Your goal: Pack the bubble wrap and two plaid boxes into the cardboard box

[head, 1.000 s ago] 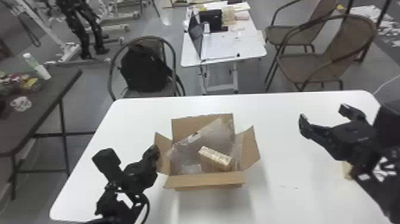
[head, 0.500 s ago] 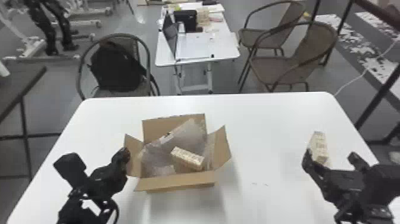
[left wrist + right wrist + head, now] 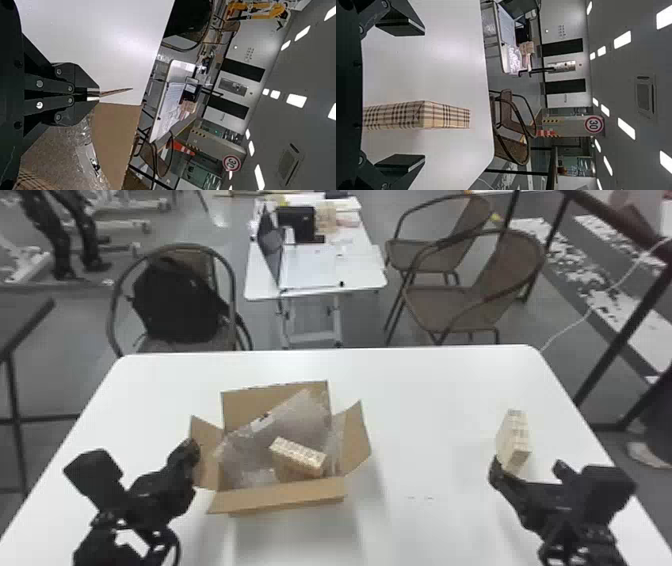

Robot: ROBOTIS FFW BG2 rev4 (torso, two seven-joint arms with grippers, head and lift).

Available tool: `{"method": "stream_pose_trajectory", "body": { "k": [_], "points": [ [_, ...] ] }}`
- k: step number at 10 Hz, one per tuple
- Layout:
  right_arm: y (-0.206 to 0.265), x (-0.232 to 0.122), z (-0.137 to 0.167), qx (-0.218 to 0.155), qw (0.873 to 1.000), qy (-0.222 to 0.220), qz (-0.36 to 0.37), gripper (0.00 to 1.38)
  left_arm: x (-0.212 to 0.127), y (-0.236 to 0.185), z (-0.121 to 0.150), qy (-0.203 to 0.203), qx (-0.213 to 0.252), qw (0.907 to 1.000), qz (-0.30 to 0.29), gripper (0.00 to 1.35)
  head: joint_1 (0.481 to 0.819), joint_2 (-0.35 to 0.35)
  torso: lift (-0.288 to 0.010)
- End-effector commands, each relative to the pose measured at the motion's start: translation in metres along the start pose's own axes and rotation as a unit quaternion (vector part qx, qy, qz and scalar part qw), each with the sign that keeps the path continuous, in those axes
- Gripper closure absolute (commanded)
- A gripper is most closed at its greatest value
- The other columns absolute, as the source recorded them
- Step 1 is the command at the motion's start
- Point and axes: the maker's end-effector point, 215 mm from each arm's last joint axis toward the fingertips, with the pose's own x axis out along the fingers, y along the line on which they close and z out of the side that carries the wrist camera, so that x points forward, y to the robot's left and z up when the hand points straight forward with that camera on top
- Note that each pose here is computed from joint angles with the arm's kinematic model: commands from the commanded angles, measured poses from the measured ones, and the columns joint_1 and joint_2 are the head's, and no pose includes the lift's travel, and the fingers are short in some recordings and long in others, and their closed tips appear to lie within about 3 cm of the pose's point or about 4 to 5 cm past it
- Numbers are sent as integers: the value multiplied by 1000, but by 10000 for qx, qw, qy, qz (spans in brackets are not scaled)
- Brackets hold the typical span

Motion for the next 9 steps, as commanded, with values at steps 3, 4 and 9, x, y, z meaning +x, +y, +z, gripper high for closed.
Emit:
{"method": "stream_pose_trajectory", "body": {
  "k": [3,4,9],
  "points": [
    [-11,16,-28,-90,9995,287,71,167,-1,0,-1,3,-20,10000,3,1220,695,34,-37],
    [-12,20,-31,-105,9994,327,60,167,0,-2,-1,5,-21,10000,-12,1220,695,33,-37],
    [-27,47,-33,-340,9983,465,98,167,-2,0,-1,-5,-21,10000,-22,1220,695,15,-37]
  ]
}}
